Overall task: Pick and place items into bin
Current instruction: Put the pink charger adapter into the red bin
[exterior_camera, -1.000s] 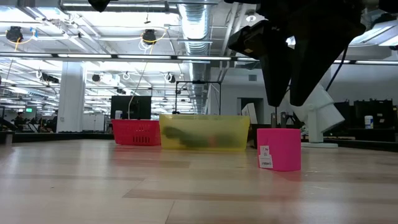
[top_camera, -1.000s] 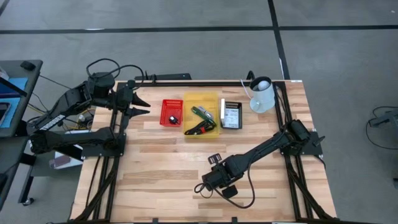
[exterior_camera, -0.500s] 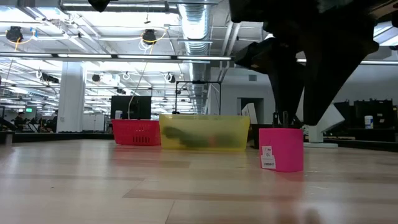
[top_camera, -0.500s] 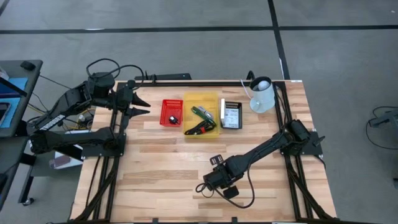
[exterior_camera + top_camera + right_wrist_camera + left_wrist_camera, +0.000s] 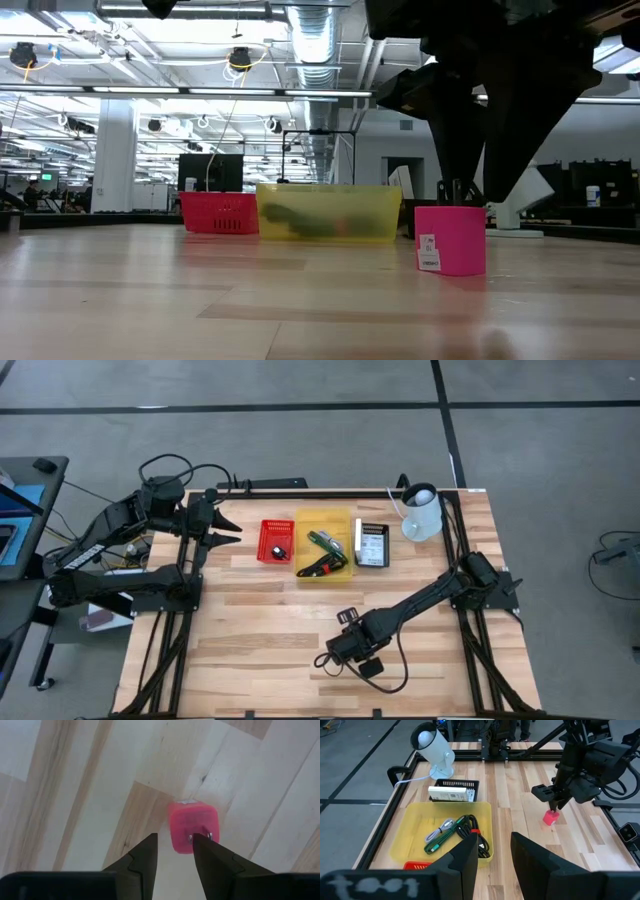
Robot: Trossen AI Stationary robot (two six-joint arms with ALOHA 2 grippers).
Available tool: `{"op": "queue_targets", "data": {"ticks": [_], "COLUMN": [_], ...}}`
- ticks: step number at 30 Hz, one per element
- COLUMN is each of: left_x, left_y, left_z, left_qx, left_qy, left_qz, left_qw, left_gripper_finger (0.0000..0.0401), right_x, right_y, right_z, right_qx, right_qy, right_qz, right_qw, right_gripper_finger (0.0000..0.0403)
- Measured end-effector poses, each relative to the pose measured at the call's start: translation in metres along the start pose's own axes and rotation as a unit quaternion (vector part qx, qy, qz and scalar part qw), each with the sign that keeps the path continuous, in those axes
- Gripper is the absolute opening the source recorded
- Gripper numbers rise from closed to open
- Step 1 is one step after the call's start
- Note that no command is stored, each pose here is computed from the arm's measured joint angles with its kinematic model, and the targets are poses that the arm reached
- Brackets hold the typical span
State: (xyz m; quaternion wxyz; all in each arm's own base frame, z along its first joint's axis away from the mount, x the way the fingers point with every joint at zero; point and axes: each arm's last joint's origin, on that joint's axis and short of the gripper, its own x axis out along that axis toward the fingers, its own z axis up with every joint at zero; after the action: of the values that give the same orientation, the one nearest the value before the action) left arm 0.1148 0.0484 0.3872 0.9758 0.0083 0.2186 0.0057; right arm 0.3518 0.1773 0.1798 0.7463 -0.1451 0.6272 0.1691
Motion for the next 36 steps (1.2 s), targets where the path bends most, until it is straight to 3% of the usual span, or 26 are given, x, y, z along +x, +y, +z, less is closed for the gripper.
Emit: {"op": "queue_targets", "data": {"ticks": [25, 36], "left_x": [0.0, -0.0001], "left_y": [0.0, 0.0], "left_z": [-0.0001, -0.0001], "left_qx": [0.0, 0.0], "left_qy": [0.001, 0.001], "left_qz": [0.0, 0.0], "left_qw": [1.0, 1.0], "left_gripper_finger": [0.0107, 0.0107], "right_x": [0.0, -0.0002], "right_y": [-0.0021, -0.0021], "right_z": [0.0021, 0.0028], "right_qx": [-0.006, -0.006], "right_qy": [-0.011, -0.014], "right_qz": [-0.001, -0.001], "right_qw": [1.0, 1.0], "right_gripper_finger": [0.0116, 0.0056]}}
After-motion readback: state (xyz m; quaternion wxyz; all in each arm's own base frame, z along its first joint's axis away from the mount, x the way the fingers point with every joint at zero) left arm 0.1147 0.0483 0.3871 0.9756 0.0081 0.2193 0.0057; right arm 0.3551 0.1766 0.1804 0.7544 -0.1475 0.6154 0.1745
